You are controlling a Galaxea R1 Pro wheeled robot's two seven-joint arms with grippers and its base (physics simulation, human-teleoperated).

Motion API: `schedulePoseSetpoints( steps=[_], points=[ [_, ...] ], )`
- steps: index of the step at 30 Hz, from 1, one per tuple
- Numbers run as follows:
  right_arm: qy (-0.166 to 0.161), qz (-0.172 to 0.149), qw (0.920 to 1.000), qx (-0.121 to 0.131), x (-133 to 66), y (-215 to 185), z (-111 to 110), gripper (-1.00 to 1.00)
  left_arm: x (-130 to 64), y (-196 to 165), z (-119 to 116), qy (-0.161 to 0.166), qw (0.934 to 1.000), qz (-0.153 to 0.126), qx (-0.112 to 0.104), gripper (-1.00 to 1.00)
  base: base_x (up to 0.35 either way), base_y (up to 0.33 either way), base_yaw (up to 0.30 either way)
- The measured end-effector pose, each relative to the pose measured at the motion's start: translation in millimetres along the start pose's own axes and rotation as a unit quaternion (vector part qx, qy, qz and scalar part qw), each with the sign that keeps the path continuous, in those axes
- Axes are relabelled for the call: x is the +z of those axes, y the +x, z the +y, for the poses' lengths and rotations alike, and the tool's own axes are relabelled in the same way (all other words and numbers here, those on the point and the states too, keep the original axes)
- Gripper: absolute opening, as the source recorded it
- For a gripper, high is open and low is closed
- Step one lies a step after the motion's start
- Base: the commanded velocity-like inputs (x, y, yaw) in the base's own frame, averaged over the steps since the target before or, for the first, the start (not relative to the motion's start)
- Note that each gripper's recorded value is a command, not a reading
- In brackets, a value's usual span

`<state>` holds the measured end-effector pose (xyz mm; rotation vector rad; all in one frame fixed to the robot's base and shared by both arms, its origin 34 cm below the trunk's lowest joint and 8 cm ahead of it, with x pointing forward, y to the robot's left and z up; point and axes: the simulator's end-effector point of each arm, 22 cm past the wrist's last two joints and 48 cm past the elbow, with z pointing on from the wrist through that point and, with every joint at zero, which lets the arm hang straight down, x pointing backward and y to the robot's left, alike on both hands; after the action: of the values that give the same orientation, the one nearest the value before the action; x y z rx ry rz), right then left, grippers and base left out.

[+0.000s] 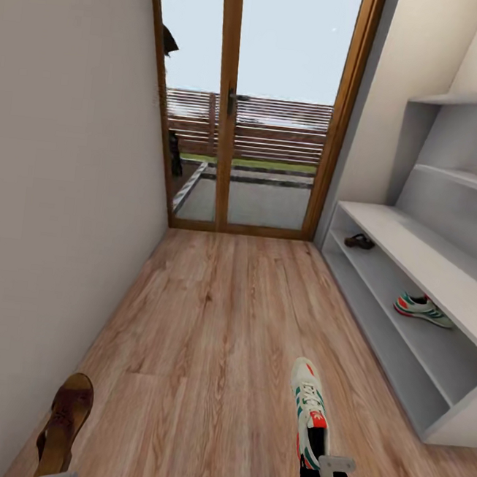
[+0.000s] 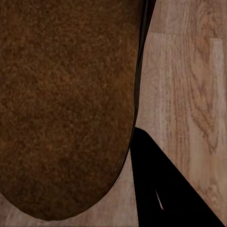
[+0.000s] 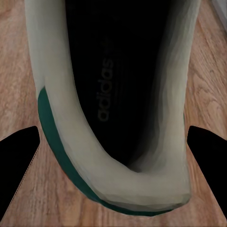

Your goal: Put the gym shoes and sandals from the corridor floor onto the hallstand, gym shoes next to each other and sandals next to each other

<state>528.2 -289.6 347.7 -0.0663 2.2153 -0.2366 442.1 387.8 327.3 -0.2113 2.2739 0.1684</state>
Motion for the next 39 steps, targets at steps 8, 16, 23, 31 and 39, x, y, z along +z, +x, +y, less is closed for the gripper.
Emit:
schedulePoseSetpoints(
  steps=[8, 16, 23, 31, 39],
  points=[
    [0.0, 0.0, 1.0, 0.0, -0.1, 0.3, 0.0, -1.0, 0.0, 0.0, -0.1, 0.0, 1.0, 0.0, 0.0, -1.0, 0.338, 0.0, 0.0],
    [0.0, 0.0, 1.0, 0.0, -0.1, 0.1, 0.0, -1.0, 0.0, 0.0, 0.0, 0.0, 1.0, 0.0, 0.0, -1.0, 0.338, 0.0, 0.0],
    [0.0, 0.0, 1.0, 0.0, 0.0, 0.1, 0.0, -1.0, -0.1, 0.1, 0.4, -0.001, 1.0, 0.0, -0.001, -1.0, 0.338, 0.0, 0.0],
    [0.0, 0.0, 1.0, 0.0, -0.1, 0.3, 0.1, -1.0, 0.1, -0.2, 0.4, -0.001, 1.0, 0.0, -0.001, -1.0, 0.338, 0.0, 0.0],
    [0.0, 0.0, 1.0, 0.0, -0.1, 0.3, 0.0, -1.0, -0.1, 0.1, 0.5, -0.001, 1.0, 0.0, -0.001, -1.0, 0.338, 0.0, 0.0]
  ],
)
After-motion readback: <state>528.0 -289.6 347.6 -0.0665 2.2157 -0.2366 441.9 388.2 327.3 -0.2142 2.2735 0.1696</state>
